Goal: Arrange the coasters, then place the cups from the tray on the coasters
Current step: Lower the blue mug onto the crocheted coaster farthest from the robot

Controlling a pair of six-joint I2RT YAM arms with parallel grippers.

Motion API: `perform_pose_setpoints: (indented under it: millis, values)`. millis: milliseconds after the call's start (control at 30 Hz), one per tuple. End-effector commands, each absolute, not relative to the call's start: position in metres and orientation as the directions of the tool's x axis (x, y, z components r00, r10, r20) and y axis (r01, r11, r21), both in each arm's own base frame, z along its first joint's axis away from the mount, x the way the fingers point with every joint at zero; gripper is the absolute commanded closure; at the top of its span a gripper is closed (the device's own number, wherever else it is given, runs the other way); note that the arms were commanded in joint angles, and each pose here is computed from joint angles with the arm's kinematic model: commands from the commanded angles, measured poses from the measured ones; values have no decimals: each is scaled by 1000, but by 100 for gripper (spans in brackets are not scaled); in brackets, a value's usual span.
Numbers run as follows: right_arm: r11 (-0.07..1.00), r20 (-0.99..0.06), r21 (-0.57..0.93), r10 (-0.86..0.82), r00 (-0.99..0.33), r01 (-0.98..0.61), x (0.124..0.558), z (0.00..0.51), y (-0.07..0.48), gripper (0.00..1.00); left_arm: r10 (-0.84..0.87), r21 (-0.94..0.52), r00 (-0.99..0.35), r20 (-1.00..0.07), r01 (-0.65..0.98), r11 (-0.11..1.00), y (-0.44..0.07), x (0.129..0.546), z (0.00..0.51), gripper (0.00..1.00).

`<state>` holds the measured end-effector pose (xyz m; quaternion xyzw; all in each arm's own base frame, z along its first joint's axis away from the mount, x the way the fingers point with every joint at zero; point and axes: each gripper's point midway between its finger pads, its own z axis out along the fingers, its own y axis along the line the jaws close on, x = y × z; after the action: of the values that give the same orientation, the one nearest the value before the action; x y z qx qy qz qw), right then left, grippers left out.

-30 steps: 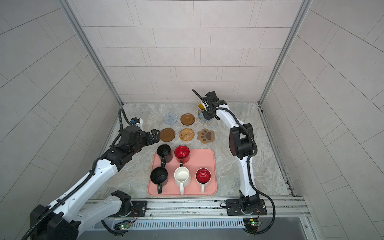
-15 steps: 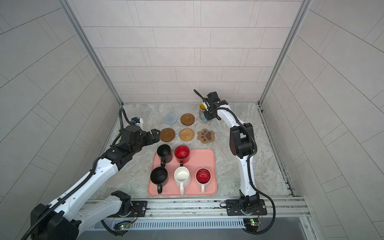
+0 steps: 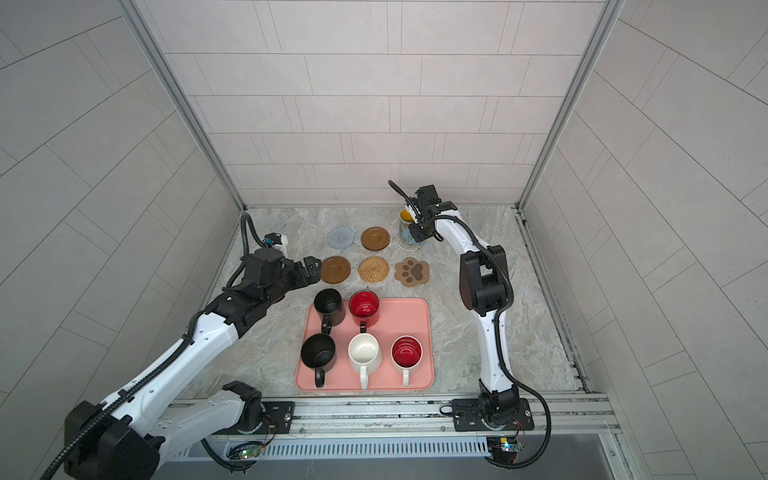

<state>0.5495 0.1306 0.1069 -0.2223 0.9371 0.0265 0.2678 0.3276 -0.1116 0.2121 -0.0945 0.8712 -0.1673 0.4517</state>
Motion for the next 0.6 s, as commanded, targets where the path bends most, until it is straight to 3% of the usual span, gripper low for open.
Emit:
perform_pose_setpoints:
  millis: [0, 567]
  values:
    - [895, -587, -107, -409, -699, -434, 567, 126, 130, 90, -321, -383, -555, -767, -5, 924, -113, 330, 224, 0]
    - [894, -551, -117, -422, -720, -433, 556, 115, 123, 78, -331, -396, -553, -764, -3, 918, -112, 324, 222, 0]
